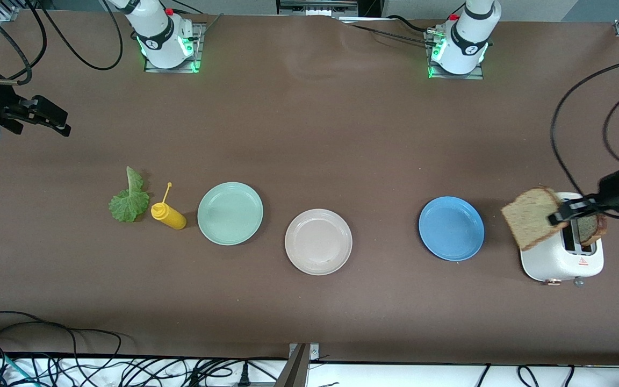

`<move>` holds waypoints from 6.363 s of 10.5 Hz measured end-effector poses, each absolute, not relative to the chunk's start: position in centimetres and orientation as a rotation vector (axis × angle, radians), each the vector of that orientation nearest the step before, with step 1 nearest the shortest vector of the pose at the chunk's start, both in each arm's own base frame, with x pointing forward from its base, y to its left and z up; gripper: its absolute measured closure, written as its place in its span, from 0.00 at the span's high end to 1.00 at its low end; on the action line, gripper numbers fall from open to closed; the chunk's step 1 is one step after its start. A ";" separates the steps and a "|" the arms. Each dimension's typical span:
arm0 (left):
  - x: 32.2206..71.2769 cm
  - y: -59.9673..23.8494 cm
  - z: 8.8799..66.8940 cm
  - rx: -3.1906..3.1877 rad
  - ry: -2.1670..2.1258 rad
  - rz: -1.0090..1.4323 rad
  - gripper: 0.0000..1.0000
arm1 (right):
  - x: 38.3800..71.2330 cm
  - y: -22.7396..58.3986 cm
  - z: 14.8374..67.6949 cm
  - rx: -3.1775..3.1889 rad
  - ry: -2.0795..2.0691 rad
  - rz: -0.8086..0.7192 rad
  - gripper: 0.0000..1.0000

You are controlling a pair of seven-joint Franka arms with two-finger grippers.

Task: Make sandwich on beige plate with both arms
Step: 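Lift the bread slice with the left gripper and carry it over the beige plate, then lower the bread onto the beige plate and open the left gripper, then withdraw the left gripper while the right gripper reaches the lettuce leaf, then grasp the lettuce leaf stem with the right gripper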

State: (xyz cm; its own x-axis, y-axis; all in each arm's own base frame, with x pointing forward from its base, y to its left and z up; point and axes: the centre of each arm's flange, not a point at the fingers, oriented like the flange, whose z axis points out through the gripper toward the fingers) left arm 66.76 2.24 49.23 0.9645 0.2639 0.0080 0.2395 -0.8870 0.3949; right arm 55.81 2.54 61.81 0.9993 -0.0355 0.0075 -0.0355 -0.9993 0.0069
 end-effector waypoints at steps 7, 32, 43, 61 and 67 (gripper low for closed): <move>68.7 -9.4 40.1 2.255 0.464 -0.165 0.10 | 55.8 2.5 61.8 3.134 -0.056 0.012 1.00; 69.5 -27.2 19.5 1.979 0.542 0.044 1.00 | 55.8 2.1 61.8 3.134 -0.068 0.008 1.00; 71.2 -13.4 30.4 2.531 0.483 0.172 1.00 | 57.1 1.4 58.7 3.128 -0.050 -0.080 1.00; 62.3 12.0 45.5 3.187 -0.042 -0.060 1.00 | 55.6 -3.6 20.2 3.077 -0.102 -0.236 0.99; 64.2 16.4 40.1 3.251 -0.081 -0.015 1.00 | 55.2 -3.6 18.5 3.069 -0.120 -0.280 0.27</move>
State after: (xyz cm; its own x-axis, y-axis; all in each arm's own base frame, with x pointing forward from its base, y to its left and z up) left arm 64.24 16.42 40.11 0.9987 -0.0493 -0.0117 -0.0503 -0.9927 -0.1098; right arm 55.19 -3.62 18.49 0.9805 -0.0828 -0.1783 -0.0724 -0.9953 0.0643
